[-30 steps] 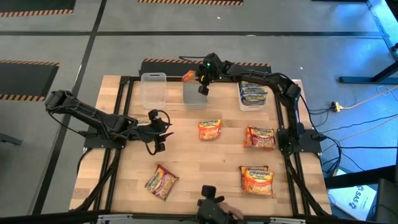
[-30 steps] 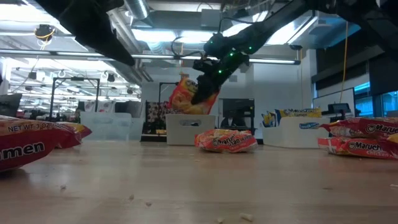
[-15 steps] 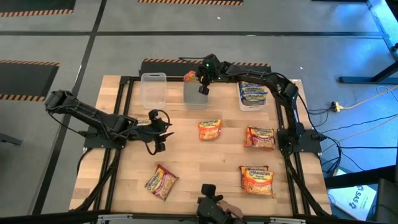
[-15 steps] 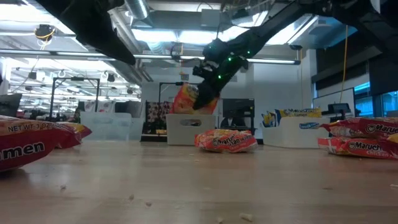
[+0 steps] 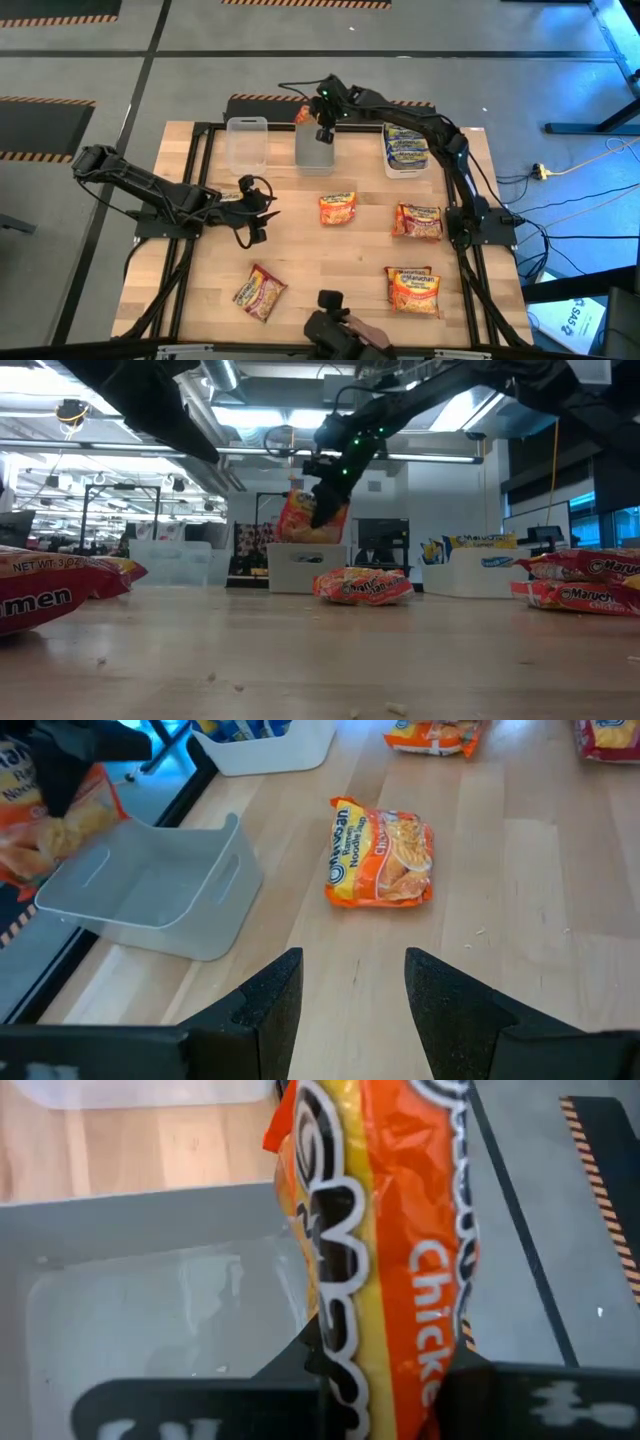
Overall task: Sort Maruchan noodles
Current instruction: Put the orange noodle pack into the gray bin
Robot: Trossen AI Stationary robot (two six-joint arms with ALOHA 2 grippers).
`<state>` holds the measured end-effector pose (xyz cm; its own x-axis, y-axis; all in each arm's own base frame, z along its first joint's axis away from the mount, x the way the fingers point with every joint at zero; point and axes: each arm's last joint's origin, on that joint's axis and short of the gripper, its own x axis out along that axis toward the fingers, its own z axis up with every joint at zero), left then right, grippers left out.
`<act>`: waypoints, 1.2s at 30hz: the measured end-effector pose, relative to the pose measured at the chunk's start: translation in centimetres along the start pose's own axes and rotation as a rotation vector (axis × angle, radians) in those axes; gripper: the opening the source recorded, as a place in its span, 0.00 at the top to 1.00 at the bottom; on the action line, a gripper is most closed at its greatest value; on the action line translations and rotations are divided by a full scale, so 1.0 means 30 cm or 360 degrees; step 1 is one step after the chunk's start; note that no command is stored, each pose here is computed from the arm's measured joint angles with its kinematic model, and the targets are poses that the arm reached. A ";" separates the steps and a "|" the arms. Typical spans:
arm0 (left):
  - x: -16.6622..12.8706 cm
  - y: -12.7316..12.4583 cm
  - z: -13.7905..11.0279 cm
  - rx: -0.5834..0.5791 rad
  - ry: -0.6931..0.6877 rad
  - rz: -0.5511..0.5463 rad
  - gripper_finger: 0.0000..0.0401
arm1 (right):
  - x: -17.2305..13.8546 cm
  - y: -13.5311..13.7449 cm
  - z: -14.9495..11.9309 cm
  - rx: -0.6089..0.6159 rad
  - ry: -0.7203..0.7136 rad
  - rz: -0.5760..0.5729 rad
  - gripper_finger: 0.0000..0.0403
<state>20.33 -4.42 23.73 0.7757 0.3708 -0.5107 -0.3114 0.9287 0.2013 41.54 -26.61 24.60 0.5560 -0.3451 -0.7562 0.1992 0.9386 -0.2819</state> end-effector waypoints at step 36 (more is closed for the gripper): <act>0.000 -0.002 0.010 -0.0011 -0.0042 -0.0007 0.57 | 0.195 0.037 -0.128 0.0025 0.0277 0.0115 0.92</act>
<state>20.51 -4.47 23.97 0.7914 0.3665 -0.4892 -0.3115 0.9304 0.1931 41.91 -27.62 17.59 0.4214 -0.2711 -0.8654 0.1771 0.9605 -0.2146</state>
